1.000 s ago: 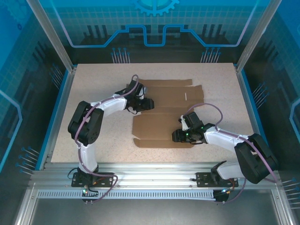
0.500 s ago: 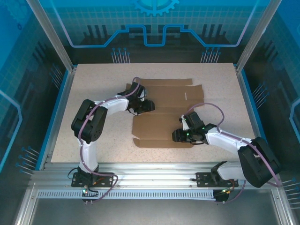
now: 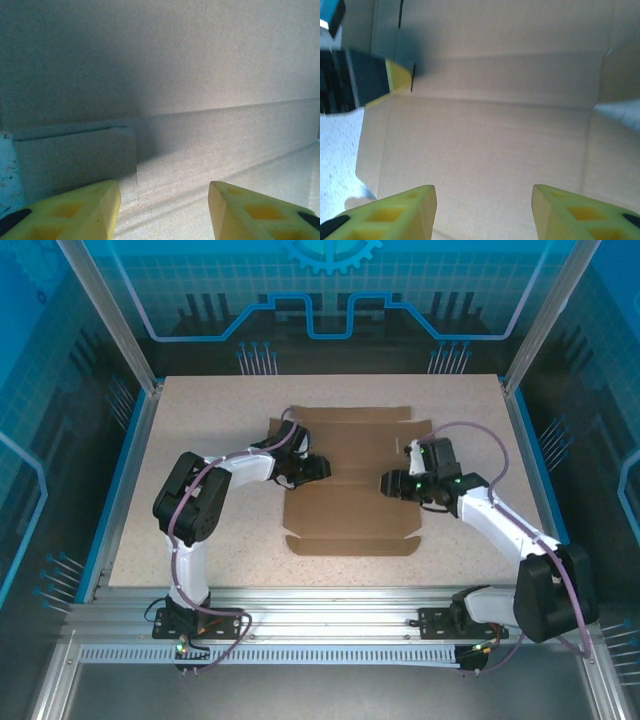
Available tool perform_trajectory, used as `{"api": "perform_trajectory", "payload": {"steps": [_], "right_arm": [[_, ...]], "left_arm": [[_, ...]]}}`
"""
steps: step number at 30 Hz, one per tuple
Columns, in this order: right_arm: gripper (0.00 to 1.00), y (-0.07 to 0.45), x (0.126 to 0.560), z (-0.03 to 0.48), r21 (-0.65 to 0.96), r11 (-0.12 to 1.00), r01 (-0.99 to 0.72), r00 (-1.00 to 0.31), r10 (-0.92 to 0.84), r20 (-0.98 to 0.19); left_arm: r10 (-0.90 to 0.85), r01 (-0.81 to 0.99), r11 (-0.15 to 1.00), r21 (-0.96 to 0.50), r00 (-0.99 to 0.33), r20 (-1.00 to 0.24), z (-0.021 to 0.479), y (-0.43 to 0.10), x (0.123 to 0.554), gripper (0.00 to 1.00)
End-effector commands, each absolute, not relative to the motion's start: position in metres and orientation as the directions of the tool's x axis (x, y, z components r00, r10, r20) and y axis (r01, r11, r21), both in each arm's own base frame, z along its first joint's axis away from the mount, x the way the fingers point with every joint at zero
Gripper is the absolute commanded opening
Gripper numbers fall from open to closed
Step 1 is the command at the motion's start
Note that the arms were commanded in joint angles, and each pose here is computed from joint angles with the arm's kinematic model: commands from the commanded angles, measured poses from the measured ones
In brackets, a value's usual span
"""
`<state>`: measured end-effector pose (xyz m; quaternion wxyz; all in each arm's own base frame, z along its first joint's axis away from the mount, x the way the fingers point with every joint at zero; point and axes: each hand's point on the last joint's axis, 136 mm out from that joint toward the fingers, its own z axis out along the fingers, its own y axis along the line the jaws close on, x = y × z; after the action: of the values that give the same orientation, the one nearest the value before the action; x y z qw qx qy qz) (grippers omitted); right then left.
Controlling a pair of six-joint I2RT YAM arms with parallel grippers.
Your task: Fold the paper box
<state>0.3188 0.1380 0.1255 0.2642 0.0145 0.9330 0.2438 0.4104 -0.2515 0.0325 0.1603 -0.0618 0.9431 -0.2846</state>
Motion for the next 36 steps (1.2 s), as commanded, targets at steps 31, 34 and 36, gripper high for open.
{"api": "perform_trajectory", "payload": {"steps": [31,34,36], "right_arm": [[0.61,0.073,0.401,0.068,0.447,0.883,0.141,-0.849,0.341,-0.405],[0.62,0.078,0.404,0.062,0.467,0.875,0.128,-0.853,0.338,-0.399],[0.62,0.082,0.405,0.063,0.483,0.868,0.113,-0.851,0.335,-0.403]], "left_arm": [[-0.227,-0.108,0.856,-0.506,-0.957,-0.18,0.004,-0.238,0.383,0.53],[-0.226,-0.107,0.857,-0.505,-0.957,-0.181,0.005,-0.238,0.384,0.53],[-0.223,-0.103,0.858,-0.503,-0.957,-0.184,0.006,-0.238,0.383,0.53]]}}
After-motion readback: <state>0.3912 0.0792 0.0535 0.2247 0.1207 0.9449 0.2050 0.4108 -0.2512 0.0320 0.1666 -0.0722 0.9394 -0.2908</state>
